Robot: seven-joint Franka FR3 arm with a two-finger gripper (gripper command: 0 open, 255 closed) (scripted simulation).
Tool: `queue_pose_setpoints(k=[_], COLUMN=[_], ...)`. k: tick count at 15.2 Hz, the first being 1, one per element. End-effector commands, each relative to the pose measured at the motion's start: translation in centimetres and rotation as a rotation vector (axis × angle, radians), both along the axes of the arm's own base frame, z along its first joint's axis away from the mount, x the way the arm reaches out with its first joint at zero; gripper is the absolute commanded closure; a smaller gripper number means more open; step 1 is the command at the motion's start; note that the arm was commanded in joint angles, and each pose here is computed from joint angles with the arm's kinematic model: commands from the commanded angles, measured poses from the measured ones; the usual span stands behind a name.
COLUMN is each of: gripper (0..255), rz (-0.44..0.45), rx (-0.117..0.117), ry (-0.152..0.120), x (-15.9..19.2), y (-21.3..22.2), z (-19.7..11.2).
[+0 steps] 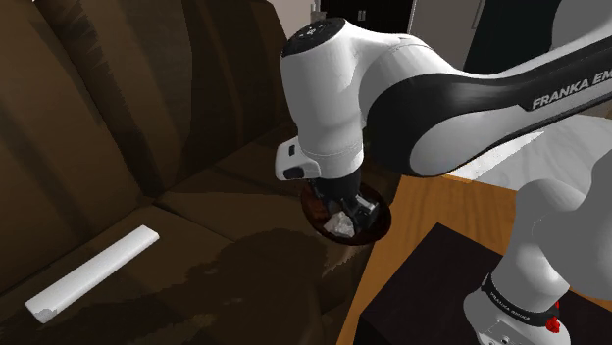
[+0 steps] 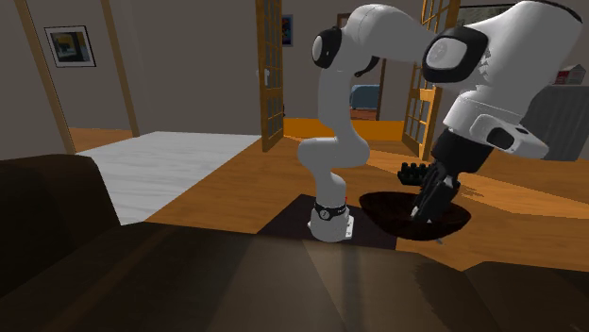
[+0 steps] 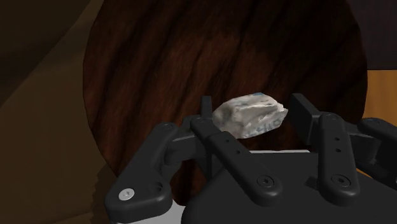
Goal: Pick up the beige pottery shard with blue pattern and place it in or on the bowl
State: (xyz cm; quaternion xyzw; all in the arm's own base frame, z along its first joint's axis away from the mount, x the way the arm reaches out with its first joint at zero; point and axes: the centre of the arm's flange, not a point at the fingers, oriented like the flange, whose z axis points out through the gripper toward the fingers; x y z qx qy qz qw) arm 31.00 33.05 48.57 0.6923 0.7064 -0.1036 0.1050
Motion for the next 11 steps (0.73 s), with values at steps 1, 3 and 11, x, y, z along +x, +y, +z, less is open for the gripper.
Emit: queue_pose_setpoints(k=[1,3,11], gripper=[255,255,255], rz=[0.0,0.0,0.0], rx=[0.0,0.0,0.0], ry=[0.0,0.0,0.0], x=[0.0,0.0,0.0], y=[0.0,0.0,0.0], z=[1.2,2.2,6.5])
